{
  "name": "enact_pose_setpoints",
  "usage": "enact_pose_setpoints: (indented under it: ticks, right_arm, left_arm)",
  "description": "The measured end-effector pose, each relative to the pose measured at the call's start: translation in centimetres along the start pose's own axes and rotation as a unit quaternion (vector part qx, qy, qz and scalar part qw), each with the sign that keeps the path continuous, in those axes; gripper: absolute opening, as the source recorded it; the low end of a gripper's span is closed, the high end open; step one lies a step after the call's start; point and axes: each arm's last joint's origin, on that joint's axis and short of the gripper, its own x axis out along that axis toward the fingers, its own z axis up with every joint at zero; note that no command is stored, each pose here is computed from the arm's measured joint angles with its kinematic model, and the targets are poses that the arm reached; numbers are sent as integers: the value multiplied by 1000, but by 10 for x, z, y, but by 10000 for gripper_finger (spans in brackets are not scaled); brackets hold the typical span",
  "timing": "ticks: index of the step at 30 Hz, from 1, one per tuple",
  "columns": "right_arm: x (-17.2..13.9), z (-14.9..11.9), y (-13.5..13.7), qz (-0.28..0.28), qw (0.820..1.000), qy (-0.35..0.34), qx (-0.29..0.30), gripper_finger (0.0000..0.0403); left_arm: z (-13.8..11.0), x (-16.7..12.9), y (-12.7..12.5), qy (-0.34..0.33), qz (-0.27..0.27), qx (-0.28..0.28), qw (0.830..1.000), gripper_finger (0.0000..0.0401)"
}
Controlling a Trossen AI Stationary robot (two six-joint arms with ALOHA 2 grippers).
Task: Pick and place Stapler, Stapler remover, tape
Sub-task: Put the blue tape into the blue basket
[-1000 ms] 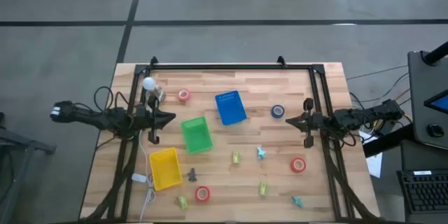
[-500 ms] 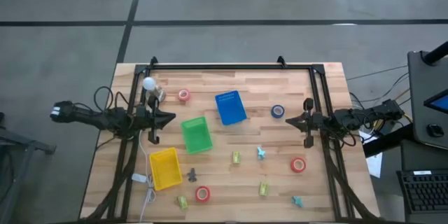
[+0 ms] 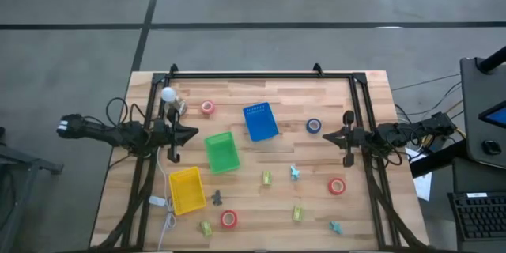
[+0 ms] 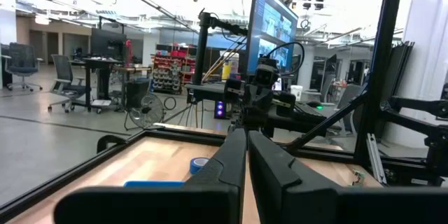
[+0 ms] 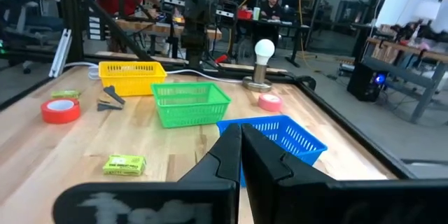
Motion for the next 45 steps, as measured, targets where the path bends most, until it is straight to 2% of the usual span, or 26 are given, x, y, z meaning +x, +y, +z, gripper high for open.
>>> enact_pose_setpoints:
  ticks: [4,8,10,13,15,19,22,26,29,33,36,38,43,45]
  right_arm:
    - [0,0,0,0,1000,0,-10,8]
    - [0,3,0,2,1000,-13,11,8]
    - [0,6,-1,0,997,-30,70,8]
    - [0,10,-1,4,982,-49,183,8]
    - [2,10,0,10,973,-43,225,8]
    - [8,0,4,3,961,15,278,9]
    - [15,-19,8,-33,944,106,311,10]
    - [24,-39,12,-104,924,188,317,33]
    - [32,-38,13,-135,911,217,323,67]
    - [46,-31,13,-189,908,232,295,120]
    - [60,-19,10,-207,912,250,250,151]
    - [67,-14,5,-234,898,280,247,165]
    - [85,-3,-14,-284,837,362,295,185]
    - [94,-2,-23,-293,825,381,296,189]
  left_arm:
    - [0,0,0,0,0,0,1000,23]
    - [0,0,0,0,0,0,1000,23]
    - [0,0,0,0,0,0,1000,23]
    - [0,0,0,0,0,0,1000,23]
    - [0,0,0,0,0,0,1000,23]
    - [0,0,0,0,0,0,1000,23]
    - [0,0,0,0,0,0,1000,23]
    - [0,0,0,0,0,0,1000,23]
    - [0,0,0,1,0,0,1000,23]
    - [0,0,0,1,0,0,1000,23]
    - [0,0,0,1,0,0,1000,23]
    - [0,0,0,2,0,1,1000,23]
    - [-1,0,0,3,0,1,1000,23]
    - [-1,0,0,3,0,1,1000,23]
